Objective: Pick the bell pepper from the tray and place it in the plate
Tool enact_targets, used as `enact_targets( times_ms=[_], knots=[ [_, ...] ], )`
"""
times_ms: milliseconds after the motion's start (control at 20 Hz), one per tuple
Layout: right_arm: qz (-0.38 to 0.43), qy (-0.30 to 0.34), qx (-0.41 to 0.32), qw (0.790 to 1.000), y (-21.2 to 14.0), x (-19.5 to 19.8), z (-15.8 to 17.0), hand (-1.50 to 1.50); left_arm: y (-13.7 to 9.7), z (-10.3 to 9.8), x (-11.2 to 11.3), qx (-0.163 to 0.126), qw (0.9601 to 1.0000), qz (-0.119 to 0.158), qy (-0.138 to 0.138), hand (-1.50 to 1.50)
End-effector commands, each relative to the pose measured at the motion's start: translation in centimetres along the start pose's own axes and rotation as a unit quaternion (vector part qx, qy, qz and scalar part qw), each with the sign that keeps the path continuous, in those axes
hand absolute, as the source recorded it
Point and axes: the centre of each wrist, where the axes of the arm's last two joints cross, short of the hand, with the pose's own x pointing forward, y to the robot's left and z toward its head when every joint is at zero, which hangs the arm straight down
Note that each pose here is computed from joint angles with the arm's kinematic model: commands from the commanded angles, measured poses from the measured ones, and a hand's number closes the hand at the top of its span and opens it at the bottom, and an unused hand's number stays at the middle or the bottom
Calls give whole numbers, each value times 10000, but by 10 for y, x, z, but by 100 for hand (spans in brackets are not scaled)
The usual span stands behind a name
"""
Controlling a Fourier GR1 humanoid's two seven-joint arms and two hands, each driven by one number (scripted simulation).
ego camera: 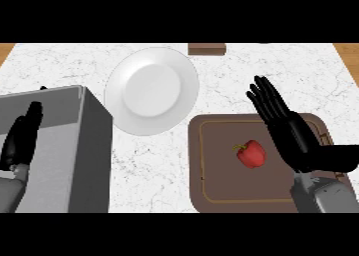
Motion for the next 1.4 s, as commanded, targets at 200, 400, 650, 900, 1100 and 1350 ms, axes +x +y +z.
enact_targets(
  times_ms=[200,400,650,900,1100,1350],
  knots=[
    [836,-717,3555,9282,92,23,-11,150,-24,10,59,-728,9822,729,-1573,0],
    [4062,-1018,3375,8431,56,61,-26,150,-26,24,35,-833,9852,809,-1261,0],
    [2834,-1044,2730,9134,88,-28,26,-150,-3,20,58,-875,9731,1323,-1668,0],
    [2382,-1869,2530,9189,90,-41,36,-150,2,17,68,-959,9724,1334,-1656,0],
    [2845,-2209,2409,9013,71,-19,38,-150,5,23,55,-918,9737,1368,-1575,0],
    [4332,-1800,2398,8500,51,9,32,-150,-6,29,49,-776,9765,1321,-1515,0]
  ],
)
